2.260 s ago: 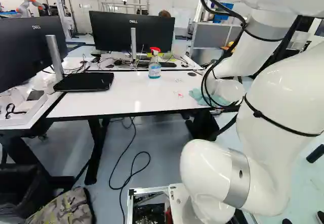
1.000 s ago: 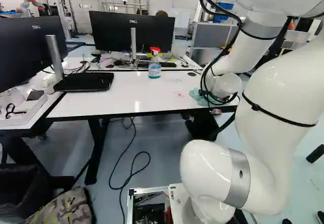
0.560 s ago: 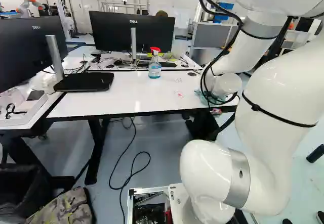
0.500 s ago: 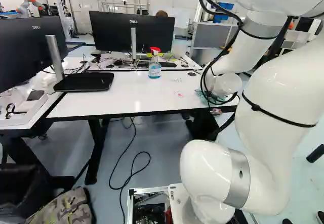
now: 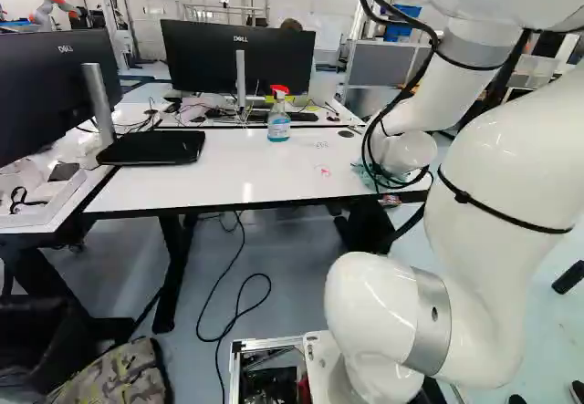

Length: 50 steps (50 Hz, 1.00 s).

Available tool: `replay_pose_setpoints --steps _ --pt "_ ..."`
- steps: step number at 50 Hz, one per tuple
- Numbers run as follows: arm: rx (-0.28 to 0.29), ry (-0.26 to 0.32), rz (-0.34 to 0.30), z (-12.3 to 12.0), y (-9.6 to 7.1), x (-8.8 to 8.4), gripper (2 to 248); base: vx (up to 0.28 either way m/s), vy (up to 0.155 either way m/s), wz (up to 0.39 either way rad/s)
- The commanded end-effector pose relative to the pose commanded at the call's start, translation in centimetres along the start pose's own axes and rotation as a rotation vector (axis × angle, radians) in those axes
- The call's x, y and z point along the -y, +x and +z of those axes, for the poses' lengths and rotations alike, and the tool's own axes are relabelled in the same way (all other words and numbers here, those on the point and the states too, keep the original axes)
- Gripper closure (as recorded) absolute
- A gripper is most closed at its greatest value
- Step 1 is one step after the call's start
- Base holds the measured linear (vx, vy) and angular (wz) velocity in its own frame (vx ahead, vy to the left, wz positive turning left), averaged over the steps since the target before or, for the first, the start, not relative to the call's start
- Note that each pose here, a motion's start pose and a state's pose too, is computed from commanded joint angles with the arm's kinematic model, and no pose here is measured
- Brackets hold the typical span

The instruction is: Clean the table with the green towel

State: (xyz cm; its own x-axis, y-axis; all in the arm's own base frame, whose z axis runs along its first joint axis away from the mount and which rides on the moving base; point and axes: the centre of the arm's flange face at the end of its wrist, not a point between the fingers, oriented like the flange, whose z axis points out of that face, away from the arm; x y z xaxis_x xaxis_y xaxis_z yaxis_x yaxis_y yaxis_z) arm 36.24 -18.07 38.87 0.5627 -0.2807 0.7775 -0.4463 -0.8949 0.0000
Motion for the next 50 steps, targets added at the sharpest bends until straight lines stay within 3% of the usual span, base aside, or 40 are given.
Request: replay_pose_setpoints --steps 32,50 --pt "-0.085 0.094 -0.070 -3.3 1.6 4.6 224 0.000 0.000 0.000" --pt "-0.086 0.148 -0.110 -4.0 1.1 7.1 224 0.000 0.000 0.000"
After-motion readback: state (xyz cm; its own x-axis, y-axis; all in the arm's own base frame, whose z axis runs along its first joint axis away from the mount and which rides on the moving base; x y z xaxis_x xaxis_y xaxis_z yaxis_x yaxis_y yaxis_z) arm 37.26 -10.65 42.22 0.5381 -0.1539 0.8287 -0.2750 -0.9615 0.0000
